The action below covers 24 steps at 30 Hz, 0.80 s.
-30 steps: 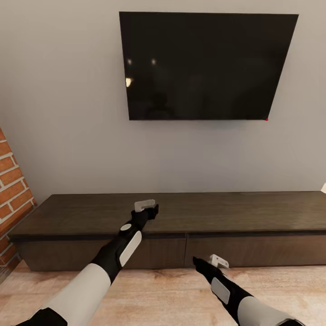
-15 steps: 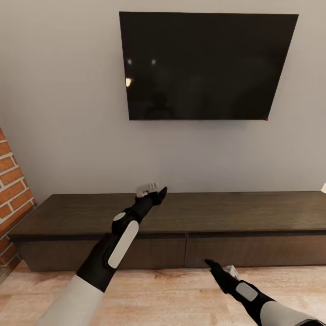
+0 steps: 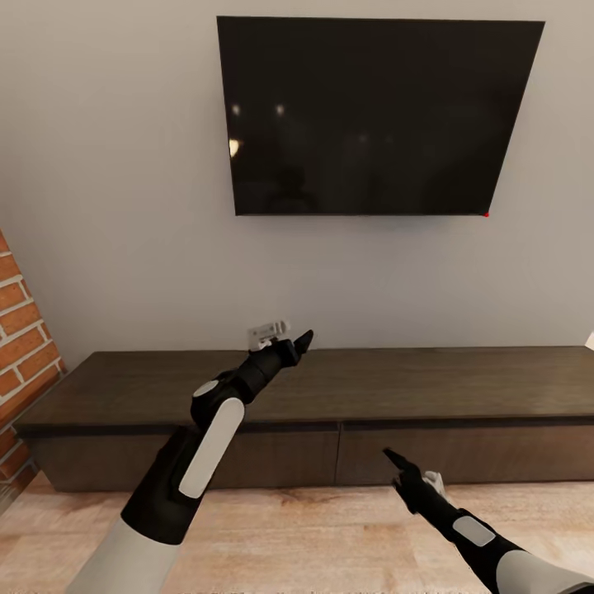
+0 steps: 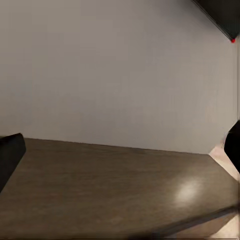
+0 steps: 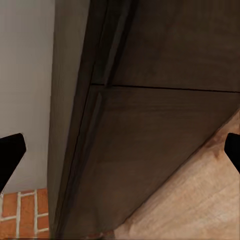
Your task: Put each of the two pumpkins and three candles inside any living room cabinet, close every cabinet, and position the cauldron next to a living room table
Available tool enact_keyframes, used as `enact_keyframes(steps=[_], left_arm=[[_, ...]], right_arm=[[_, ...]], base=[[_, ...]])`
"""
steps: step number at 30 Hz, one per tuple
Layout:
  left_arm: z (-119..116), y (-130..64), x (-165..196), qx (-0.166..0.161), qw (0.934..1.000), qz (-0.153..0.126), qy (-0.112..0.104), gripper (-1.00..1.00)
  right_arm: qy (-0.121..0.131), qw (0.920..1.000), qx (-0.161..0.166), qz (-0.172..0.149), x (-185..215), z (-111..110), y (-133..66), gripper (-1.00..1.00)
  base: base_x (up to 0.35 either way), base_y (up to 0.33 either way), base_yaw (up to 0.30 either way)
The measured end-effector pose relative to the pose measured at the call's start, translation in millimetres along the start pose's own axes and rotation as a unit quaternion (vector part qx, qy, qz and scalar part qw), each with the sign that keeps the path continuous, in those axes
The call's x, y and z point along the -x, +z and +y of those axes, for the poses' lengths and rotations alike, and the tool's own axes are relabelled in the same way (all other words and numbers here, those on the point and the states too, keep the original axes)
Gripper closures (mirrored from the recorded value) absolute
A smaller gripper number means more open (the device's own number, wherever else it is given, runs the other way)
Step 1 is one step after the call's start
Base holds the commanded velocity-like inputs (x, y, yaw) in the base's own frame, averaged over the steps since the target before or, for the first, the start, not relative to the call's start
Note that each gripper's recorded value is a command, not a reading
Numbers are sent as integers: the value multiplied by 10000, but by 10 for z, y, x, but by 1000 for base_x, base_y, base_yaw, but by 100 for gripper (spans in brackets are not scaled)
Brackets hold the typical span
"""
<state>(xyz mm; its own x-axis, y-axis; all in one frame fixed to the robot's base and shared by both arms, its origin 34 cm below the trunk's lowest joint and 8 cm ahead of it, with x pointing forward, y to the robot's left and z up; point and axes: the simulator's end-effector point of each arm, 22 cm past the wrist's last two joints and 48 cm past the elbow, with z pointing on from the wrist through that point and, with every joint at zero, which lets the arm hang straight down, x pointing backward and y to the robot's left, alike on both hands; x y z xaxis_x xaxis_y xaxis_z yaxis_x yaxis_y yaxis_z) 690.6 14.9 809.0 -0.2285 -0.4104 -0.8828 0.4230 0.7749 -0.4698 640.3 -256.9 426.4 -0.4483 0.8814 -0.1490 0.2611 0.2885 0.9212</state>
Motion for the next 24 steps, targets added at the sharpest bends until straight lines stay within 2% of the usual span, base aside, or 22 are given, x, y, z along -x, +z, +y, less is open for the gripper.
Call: enact_keyframes(steps=[1,8,12,24], left_arm=[[-47,-9,-66,-120,9998,113,-109,-100],[-68,-79,-305,-446,9982,366,-142,-100],[-41,-107,-406,-507,9978,406,-146,-100],[50,-117,-661,-545,9971,482,-217,-100]], right_arm=[[9,9997,224,-6,36,65,-24,-100],[-36,9994,336,25,-2,-42,-14,-100],[31,9992,406,-16,-4,-97,-3,-100],[118,9997,195,-66,-37,-415,51,-100]], base=[[0,0,0],[0,0,0],[0,0,0],[0,0,0]])
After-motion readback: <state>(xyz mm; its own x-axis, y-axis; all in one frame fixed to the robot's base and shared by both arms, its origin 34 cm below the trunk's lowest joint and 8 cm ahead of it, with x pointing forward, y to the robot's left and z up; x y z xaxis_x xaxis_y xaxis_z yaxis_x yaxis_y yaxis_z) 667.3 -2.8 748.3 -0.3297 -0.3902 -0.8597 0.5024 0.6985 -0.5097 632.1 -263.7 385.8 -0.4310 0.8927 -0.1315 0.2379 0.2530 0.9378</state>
